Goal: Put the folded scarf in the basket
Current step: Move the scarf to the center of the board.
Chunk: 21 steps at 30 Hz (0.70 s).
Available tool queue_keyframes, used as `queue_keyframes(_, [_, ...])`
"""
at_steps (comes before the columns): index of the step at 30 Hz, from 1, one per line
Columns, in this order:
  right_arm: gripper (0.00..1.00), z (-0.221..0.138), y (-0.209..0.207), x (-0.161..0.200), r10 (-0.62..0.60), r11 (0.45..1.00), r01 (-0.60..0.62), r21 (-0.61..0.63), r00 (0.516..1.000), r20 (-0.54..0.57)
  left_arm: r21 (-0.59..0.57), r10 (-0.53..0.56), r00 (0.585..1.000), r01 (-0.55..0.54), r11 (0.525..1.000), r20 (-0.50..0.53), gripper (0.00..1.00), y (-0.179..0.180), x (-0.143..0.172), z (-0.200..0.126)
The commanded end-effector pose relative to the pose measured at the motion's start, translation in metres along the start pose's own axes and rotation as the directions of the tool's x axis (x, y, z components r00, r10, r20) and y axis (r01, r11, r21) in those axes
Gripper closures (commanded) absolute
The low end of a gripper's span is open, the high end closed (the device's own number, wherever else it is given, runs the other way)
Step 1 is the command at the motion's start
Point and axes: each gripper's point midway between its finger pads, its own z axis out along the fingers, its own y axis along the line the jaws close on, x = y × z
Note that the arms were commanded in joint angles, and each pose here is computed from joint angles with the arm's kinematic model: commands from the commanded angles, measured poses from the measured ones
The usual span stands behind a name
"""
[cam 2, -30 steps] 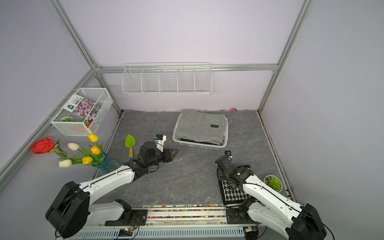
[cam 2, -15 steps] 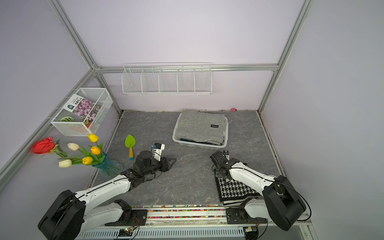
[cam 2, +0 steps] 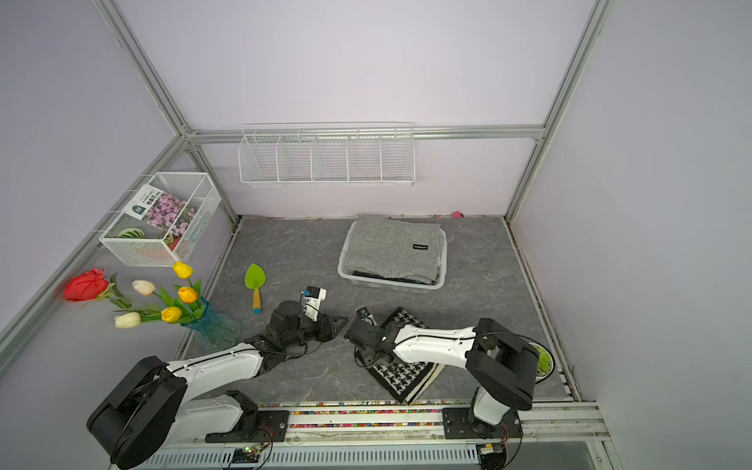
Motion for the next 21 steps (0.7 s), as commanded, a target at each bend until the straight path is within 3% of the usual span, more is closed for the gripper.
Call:
queue_keyframes(1, [0.51, -0.011, 0.002, 0.012, -0.069, 0.998, 0.069, 0.008, 0.997, -0.037, 0.006, 0.003, 1.0, -0.003, 1.0, -0.003, 0.47, 0.0, 0.006, 0.001])
queue_keyframes(4, [0.48, -0.031, -0.004, 0.01, -0.066, 0.998, 0.066, 0.001, 0.998, 0.014, 0.007, -0.001, 1.0, 0.001, 1.0, -0.006, 0.47, 0.0, 0.009, 0.002])
queue_keyframes(9, [0.42, -0.055, -0.038, 0.023, 0.06, 0.996, -0.064, 0.06, 0.996, 0.069, 0.023, 0.023, 0.999, -0.022, 0.999, -0.032, 0.47, -0.013, 0.017, 0.012])
queue_keyframes(14, [0.39, -0.056, -0.082, 0.058, 0.233, 0.958, -0.239, 0.16, 0.971, 0.055, 0.063, 0.08, 0.994, -0.075, 0.995, -0.077, 0.47, -0.042, 0.029, 0.033])
queue_keyframes(18, [0.37, -0.051, -0.117, 0.095, 0.339, 0.918, -0.331, 0.217, 0.941, -0.002, 0.054, 0.091, 0.99, -0.086, 0.995, -0.104, 0.47, -0.045, 0.039, 0.048])
queue_keyframes(21, [0.39, -0.037, -0.123, 0.1, 0.379, 0.913, -0.374, 0.164, 0.925, 0.002, 0.064, 0.081, 0.993, -0.075, 0.995, -0.086, 0.47, -0.045, 0.038, 0.053])
